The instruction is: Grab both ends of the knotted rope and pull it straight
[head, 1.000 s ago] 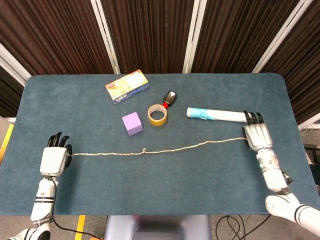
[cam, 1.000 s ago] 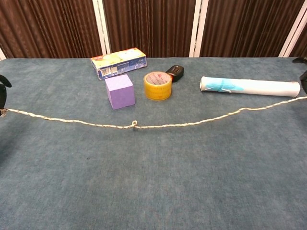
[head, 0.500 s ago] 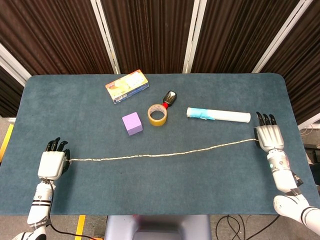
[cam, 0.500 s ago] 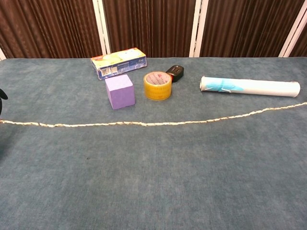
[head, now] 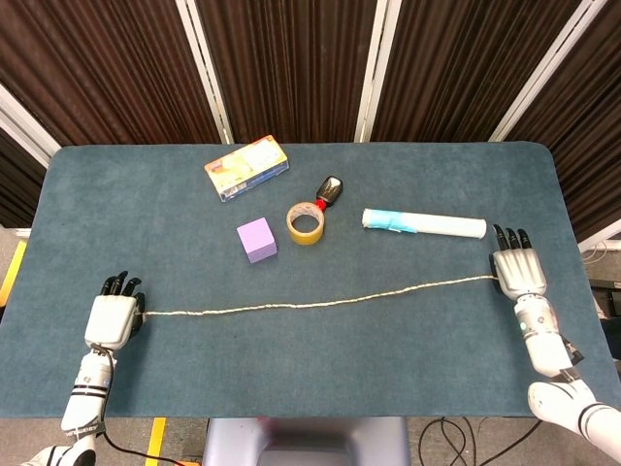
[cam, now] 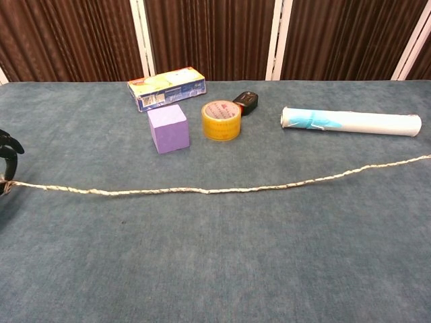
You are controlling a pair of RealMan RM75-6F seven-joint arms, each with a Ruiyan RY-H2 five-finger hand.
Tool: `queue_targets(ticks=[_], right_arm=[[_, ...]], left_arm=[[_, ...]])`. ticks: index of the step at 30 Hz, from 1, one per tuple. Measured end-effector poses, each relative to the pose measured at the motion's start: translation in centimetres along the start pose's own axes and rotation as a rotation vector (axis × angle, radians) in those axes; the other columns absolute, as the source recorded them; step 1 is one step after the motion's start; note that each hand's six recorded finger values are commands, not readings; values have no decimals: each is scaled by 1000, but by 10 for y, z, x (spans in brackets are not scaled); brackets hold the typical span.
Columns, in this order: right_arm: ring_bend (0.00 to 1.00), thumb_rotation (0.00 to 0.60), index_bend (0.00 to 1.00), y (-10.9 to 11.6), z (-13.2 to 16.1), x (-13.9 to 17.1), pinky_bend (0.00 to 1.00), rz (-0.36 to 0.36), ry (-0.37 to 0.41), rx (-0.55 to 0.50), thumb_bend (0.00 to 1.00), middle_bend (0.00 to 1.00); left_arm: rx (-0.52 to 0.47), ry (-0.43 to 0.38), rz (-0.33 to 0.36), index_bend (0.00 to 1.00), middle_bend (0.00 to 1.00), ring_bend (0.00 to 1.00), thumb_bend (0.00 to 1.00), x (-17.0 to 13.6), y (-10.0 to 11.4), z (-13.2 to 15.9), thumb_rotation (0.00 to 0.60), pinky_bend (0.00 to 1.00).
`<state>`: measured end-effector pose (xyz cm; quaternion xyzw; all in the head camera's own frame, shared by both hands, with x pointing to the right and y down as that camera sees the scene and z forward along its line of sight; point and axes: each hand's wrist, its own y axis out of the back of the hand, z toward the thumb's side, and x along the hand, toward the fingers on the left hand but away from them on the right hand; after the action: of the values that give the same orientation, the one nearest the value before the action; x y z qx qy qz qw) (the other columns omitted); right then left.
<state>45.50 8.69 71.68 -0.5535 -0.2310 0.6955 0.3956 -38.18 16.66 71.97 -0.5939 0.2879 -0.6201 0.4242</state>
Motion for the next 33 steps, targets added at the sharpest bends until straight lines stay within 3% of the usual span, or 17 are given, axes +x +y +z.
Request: queue_targets(ticks=[2, 5, 7, 11, 13, 16, 20, 25, 29, 33], right_arm=[[0, 600, 563, -3, 0, 0, 0, 8, 1, 3, 654, 102], [0, 600, 185, -8, -1, 1, 0, 33, 0, 8, 609, 48], [0, 600, 19, -12, -3, 1, 0, 59, -7, 17, 525, 3], [0, 600, 0, -17, -5, 2, 0, 97, -20, 30, 487, 0], [0, 600, 0, -17, -6, 2, 0, 108, -24, 39, 487, 0], [0, 600, 0, -17, -8, 4, 0, 118, -31, 42, 478, 0], [0, 600, 0, -11, -10, 8, 0, 106, -36, 29, 437, 0], [0, 600, 0, 3, -16, 22, 0, 59, -43, -8, 312, 0], [0, 600, 0, 15, -22, 41, 0, 11, -47, -52, 269, 0], [0, 600, 0, 25, -27, 66, 0, -29, -45, -82, 251, 0]], left_arm=[[4, -6, -8, 476, 207, 100, 499, 1, -3, 2, 600, 169], [11, -14, -17, 347, 204, 100, 487, 2, -7, 4, 600, 168], [11, -18, -20, 257, 200, 100, 478, 2, -8, 6, 600, 168], [21, -19, -27, 52, 156, 89, 457, 2, -10, 5, 600, 167], [27, -16, -35, 2, 97, 69, 446, 2, -11, 4, 600, 166], [31, -11, -49, 0, 6, 32, 422, 1, -10, 1, 600, 164], [21, -7, -56, 0, 0, 2, 398, -1, -4, -6, 599, 159], [-34, -9, -42, 0, 0, 0, 365, -7, 6, -13, 598, 134], [-95, -25, -11, 0, 0, 0, 365, -16, 20, -22, 545, 116], [-161, -50, 51, 0, 0, 0, 364, -32, 37, -31, 532, 109]])
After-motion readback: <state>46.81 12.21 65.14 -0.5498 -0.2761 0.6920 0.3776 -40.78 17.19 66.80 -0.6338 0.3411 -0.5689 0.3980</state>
